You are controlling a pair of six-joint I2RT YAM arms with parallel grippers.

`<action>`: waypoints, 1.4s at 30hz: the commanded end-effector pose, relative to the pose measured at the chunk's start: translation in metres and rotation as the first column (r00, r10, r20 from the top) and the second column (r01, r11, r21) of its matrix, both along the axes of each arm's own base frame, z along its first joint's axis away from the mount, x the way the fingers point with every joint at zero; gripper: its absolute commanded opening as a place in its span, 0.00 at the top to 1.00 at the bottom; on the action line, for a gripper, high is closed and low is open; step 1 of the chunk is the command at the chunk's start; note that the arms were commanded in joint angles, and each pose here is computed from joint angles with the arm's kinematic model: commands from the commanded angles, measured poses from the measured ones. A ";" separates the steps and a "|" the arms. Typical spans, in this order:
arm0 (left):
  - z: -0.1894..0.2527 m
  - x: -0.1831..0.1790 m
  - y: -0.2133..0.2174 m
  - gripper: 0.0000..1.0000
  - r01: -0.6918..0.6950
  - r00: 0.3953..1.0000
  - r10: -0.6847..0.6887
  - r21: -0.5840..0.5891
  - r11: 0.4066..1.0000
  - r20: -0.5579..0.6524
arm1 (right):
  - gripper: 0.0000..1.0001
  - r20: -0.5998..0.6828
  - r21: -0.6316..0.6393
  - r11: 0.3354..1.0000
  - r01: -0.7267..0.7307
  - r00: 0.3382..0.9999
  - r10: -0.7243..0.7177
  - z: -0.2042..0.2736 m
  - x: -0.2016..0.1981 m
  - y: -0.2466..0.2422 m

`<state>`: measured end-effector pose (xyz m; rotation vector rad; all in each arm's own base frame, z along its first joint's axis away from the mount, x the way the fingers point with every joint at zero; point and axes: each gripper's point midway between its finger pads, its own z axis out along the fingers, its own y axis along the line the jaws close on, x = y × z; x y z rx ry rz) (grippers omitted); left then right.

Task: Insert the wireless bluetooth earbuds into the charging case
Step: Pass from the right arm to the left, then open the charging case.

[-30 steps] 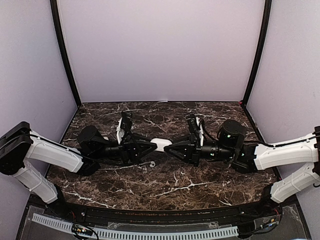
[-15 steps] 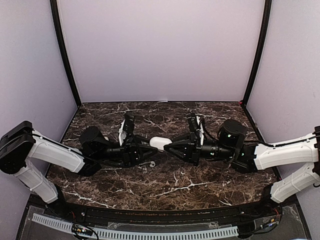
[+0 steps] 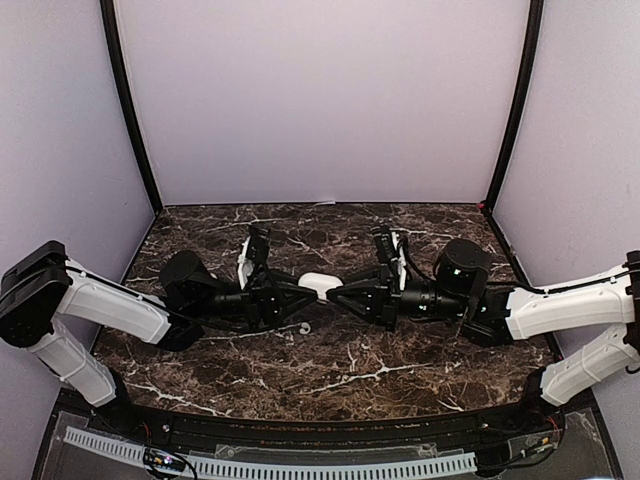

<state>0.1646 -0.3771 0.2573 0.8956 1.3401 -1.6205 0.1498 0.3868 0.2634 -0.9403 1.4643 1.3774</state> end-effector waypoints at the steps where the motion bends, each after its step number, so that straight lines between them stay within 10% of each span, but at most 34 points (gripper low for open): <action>1: 0.011 -0.006 -0.002 0.84 0.034 0.999 -0.033 -0.029 0.999 0.028 | 0.82 0.043 0.060 0.998 -0.012 0.999 0.010 0.021 -0.003 0.002; 8: 0.002 -0.007 -0.001 0.87 0.021 0.998 -0.022 0.026 0.999 0.052 | 0.48 0.038 0.039 0.998 0.055 0.998 -0.057 0.021 0.006 -0.003; 42: -0.020 -0.022 0.020 0.88 -0.005 0.996 -0.003 0.098 0.995 0.088 | 0.49 -0.014 -0.074 0.935 0.346 0.937 -0.348 0.005 0.054 -0.040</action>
